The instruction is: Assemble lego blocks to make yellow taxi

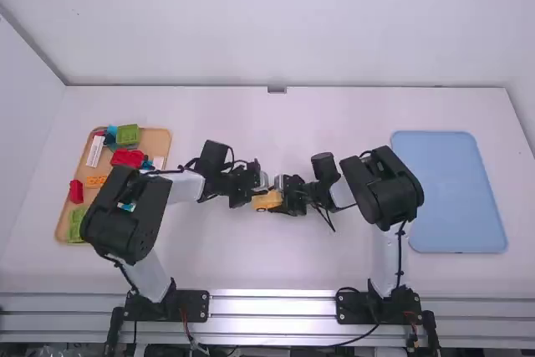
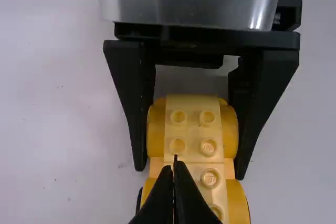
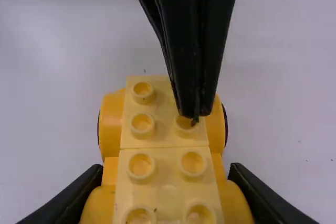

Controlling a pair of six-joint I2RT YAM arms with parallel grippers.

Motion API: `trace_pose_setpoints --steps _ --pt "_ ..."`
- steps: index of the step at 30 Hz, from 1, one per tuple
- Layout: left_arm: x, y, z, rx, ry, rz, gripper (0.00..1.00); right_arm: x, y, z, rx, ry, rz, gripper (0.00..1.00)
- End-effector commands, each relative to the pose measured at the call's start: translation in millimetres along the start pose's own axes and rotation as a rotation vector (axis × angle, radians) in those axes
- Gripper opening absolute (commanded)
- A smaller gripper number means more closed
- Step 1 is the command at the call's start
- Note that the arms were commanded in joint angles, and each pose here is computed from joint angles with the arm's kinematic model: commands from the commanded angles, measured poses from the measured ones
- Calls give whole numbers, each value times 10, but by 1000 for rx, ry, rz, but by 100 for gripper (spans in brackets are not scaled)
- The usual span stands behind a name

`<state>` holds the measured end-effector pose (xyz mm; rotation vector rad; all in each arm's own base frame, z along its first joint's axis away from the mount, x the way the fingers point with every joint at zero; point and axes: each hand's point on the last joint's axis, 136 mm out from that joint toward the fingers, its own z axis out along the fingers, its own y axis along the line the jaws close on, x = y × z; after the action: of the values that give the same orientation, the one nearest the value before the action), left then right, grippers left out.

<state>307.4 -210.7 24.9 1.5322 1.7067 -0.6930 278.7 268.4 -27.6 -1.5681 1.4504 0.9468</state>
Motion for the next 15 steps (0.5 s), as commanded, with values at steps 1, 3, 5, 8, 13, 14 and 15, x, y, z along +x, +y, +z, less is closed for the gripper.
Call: trace_pose_setpoints --steps 1,3,5,8,13,14,15 --pt "-176 58 -173 -40 -51 30 2 94 -41 13 21 36 -2 50" --pt "-354 169 -361 -95 -92 50 2 119 -62 12 33 51 -2 50" --pt "-460 261 -520 -148 -106 39 2 153 -92 8 50 71 -3 50" --pt "-569 417 -807 -256 -101 -12 2 195 -130 1 71 96 -5 53" --pt "-444 572 -1157 -410 -11 -130 28 275 -288 -139 137 126 9 53" --pt "-409 569 -1188 -420 5 -143 36 284 -311 -167 145 126 12 53" --pt "-368 559 -1213 -425 23 -155 44 299 -338 -201 155 126 17 54"
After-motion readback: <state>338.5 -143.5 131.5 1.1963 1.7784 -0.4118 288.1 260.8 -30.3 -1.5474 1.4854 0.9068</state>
